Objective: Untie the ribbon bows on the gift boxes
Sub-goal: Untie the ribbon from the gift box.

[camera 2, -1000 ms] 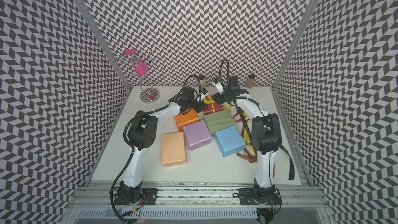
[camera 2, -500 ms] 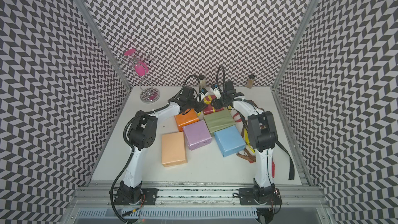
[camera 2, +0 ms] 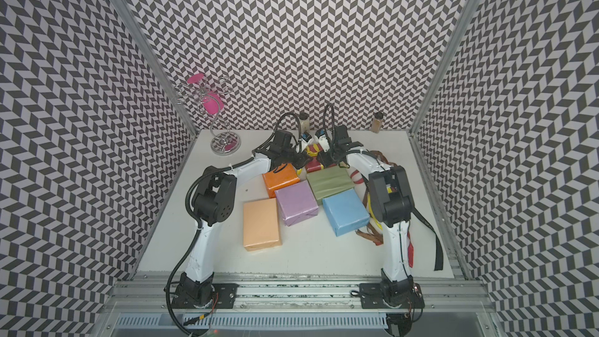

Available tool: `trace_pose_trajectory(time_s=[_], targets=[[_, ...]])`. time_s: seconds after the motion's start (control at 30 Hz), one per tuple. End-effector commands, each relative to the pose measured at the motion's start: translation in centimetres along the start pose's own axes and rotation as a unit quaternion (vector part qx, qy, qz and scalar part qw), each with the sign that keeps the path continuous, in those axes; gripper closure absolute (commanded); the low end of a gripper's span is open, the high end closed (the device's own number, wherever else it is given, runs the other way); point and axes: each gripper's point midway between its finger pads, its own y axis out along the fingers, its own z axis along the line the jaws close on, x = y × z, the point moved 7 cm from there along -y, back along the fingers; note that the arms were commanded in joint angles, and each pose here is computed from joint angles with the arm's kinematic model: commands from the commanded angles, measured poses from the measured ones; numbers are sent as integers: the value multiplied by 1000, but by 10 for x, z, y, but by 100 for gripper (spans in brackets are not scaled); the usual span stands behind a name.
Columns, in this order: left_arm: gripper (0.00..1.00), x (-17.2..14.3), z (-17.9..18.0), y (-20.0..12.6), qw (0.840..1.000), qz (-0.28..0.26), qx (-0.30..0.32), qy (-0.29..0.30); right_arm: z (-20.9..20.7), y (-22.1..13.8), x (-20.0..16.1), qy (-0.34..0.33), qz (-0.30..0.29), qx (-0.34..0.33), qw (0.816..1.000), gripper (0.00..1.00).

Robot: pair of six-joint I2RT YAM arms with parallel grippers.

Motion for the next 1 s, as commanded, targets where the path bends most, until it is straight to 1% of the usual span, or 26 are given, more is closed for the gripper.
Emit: trace_pose_trajectory(time_s=[0.0, 0.1, 0.2, 0.33, 0.43, 0.63, 0.77, 0.97], targets=[[56, -20, -2, 2, 999, 35, -12, -24, -1, 12, -8, 5, 8, -5, 1000, 77], [56, -21, 0, 1, 999, 34, -10, -30, 0, 12, -9, 2, 7, 0, 1000, 84], [56, -22, 2, 1, 999, 34, -7, -35, 5, 9, -6, -11, 3, 23, 1000, 92], [56, -23, 4, 1, 999, 36, -6, -37, 13, -5, 5, -24, -11, 53, 998, 100], [56, -24, 4, 2, 999, 38, -3, -37, 23, -21, 13, -40, -27, 89, 995, 100], [55, -26, 8, 3, 998, 44, 7, -38, 39, -58, 24, -76, -51, 125, 988, 100], [56, -28, 10, 4, 998, 47, 11, -40, 50, -79, 20, -110, -56, 151, 981, 100], [55, -28, 11, 4, 998, 47, 12, -41, 69, -106, -2, -173, -48, 187, 966, 100]])
